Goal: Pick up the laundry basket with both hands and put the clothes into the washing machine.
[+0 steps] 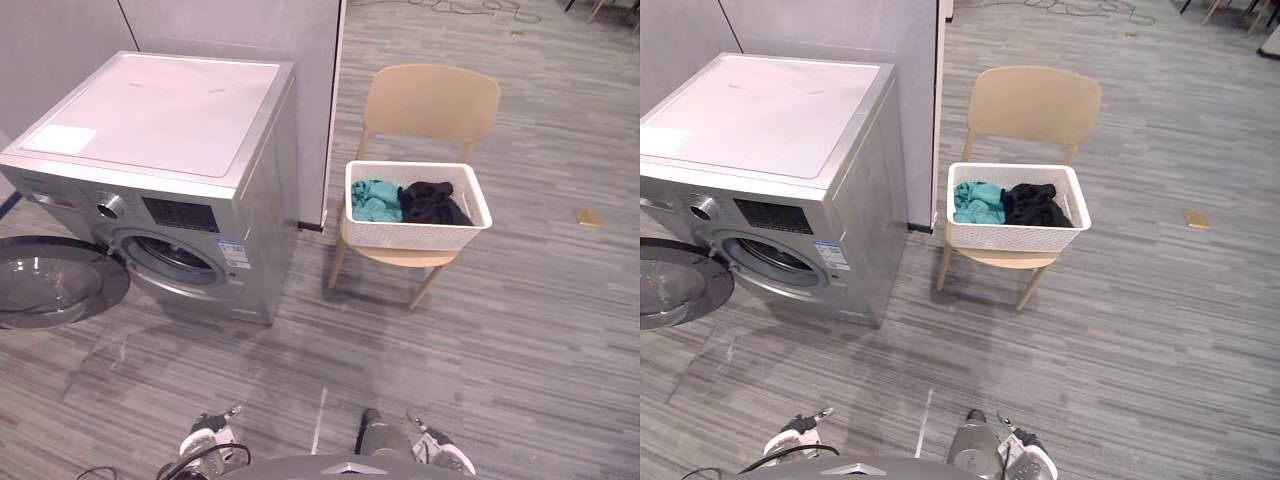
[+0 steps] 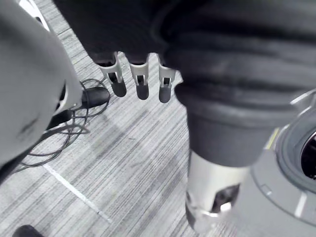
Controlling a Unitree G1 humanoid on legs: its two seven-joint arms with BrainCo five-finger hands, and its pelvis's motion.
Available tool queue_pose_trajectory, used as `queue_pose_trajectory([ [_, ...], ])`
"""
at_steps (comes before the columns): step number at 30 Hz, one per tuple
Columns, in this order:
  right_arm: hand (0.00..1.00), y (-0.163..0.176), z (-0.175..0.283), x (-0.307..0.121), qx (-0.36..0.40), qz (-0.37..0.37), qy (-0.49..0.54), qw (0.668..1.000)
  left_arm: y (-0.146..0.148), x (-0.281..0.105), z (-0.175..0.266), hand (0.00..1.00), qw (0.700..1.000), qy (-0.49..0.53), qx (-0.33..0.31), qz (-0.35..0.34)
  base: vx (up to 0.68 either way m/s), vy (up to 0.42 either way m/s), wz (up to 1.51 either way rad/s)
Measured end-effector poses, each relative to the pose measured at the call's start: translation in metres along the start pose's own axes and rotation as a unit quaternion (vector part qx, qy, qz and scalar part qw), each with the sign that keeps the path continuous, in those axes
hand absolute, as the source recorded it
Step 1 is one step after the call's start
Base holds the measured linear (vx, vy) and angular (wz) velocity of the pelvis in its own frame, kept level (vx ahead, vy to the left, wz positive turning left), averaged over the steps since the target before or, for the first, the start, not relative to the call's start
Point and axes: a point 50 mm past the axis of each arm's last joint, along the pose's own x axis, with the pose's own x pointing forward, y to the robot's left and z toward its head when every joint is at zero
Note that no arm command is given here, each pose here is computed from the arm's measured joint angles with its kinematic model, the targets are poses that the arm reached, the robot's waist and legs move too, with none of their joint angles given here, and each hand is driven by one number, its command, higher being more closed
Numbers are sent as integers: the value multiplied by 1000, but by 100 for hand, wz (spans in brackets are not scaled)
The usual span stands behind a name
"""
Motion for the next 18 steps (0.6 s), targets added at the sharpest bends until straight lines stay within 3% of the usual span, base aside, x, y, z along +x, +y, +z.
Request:
queue_pose_trajectory([
  [3,0,-4,-13,-4,-4,0,8,1000,32,1,3,0,998,-19,-44,47,-17,-347,-70],
  [9,0,5,8,-5,-78,22,-40,996,-4,-5,1,0,996,-20,-81,-12,7,-88,-123],
  [14,0,24,15,-7,-134,51,-59,988,-5,-7,2,0,995,-29,-94,-15,143,77,-122],
  [18,0,38,2,-10,-121,68,-41,989,17,-5,-1,0,992,-26,-121,18,226,104,-109],
])
